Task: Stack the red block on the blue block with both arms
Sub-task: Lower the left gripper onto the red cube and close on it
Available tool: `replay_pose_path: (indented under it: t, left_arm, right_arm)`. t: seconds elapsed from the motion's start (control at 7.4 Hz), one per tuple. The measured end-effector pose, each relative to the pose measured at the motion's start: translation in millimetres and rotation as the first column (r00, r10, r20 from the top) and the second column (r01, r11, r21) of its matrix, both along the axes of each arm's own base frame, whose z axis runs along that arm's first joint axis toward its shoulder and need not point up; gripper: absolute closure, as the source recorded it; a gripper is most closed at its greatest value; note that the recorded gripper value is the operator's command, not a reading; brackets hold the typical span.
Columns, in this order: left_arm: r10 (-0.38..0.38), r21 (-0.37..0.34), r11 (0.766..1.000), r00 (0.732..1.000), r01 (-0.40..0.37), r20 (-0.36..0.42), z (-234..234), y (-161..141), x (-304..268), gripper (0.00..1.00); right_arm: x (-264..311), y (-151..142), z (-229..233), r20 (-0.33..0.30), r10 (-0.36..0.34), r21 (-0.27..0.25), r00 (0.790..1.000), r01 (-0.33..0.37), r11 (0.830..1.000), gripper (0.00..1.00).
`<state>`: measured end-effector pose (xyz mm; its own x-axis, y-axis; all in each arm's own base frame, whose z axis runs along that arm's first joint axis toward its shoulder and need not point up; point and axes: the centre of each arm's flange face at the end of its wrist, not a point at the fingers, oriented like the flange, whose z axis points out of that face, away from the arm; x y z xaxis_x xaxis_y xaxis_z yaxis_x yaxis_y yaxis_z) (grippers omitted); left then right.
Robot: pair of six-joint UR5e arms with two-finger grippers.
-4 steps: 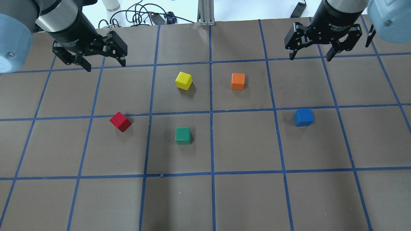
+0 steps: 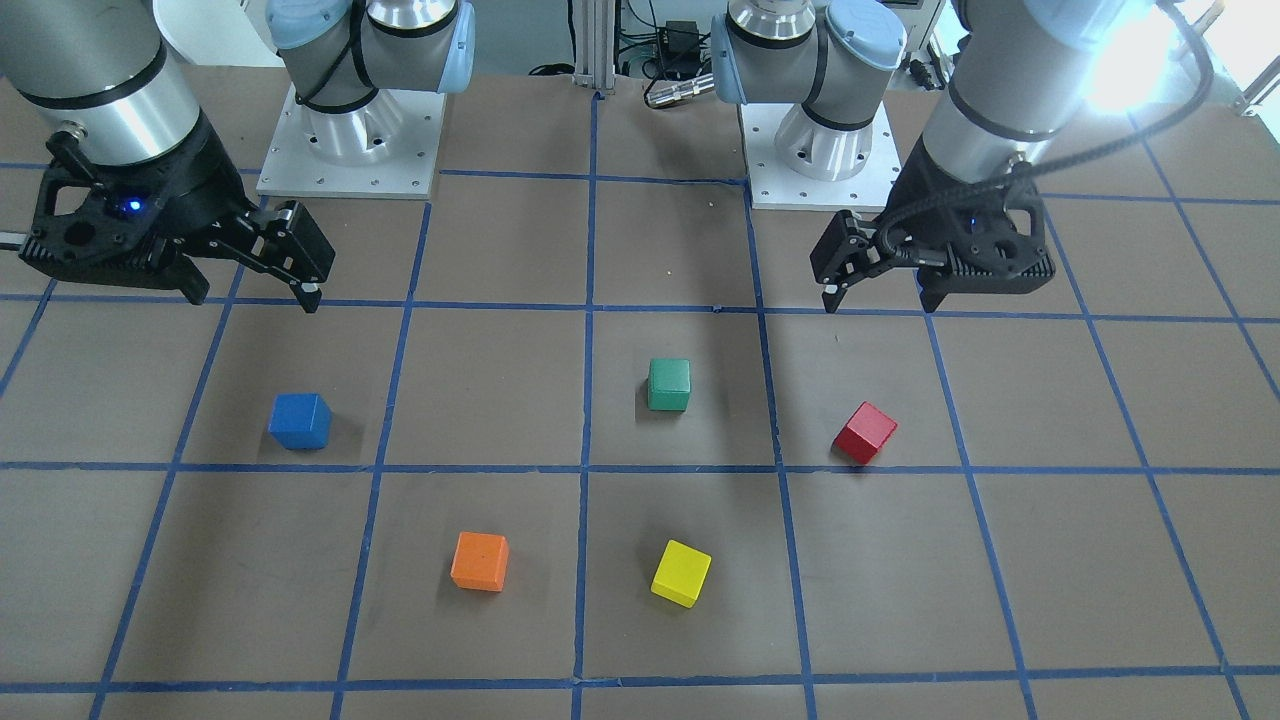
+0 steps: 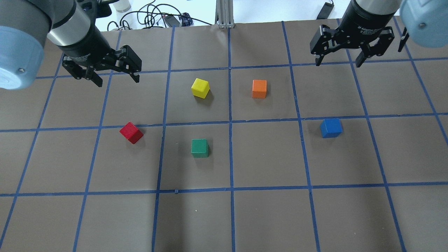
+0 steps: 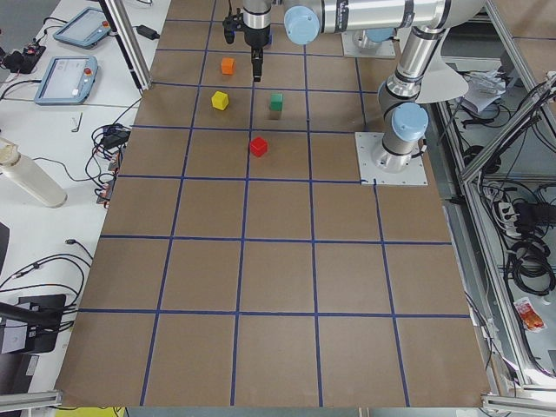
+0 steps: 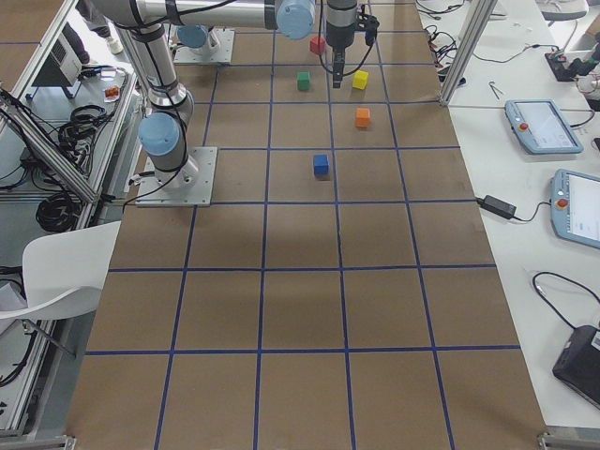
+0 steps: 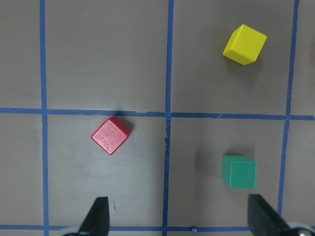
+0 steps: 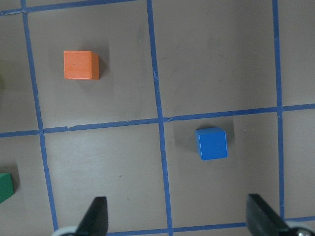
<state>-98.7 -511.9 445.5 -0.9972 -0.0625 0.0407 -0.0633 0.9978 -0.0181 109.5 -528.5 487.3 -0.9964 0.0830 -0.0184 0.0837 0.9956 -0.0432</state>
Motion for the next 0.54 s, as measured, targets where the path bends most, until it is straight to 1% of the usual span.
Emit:
replay_pose_path:
  t: [0.14,0.27,0.41,0.54]
  left_arm:
    - [0.062,0.034,0.998,0.998,-0.062,-0.002,-24,-6,25,0.00]
    - [0.164,0.074,0.984,0.987,-0.163,-0.004,-52,-8,53,0.00]
    - [0.260,0.102,0.961,0.966,-0.259,-0.002,-83,-8,70,0.00]
    - [0.344,0.104,0.934,0.939,-0.342,0.001,-118,-7,77,0.00]
  right_arm:
    - [0,0,-1,0.000,0.000,0.002,1.000,0.000,1.000,0.00]
    - [0,0,-2,0.000,0.000,0.004,1.000,0.000,1.000,0.00]
    - [0,1,-2,0.000,0.000,0.006,1.000,0.000,1.000,0.00]
    - [0,1,-3,0.000,0.000,0.007,1.000,0.000,1.000,0.00]
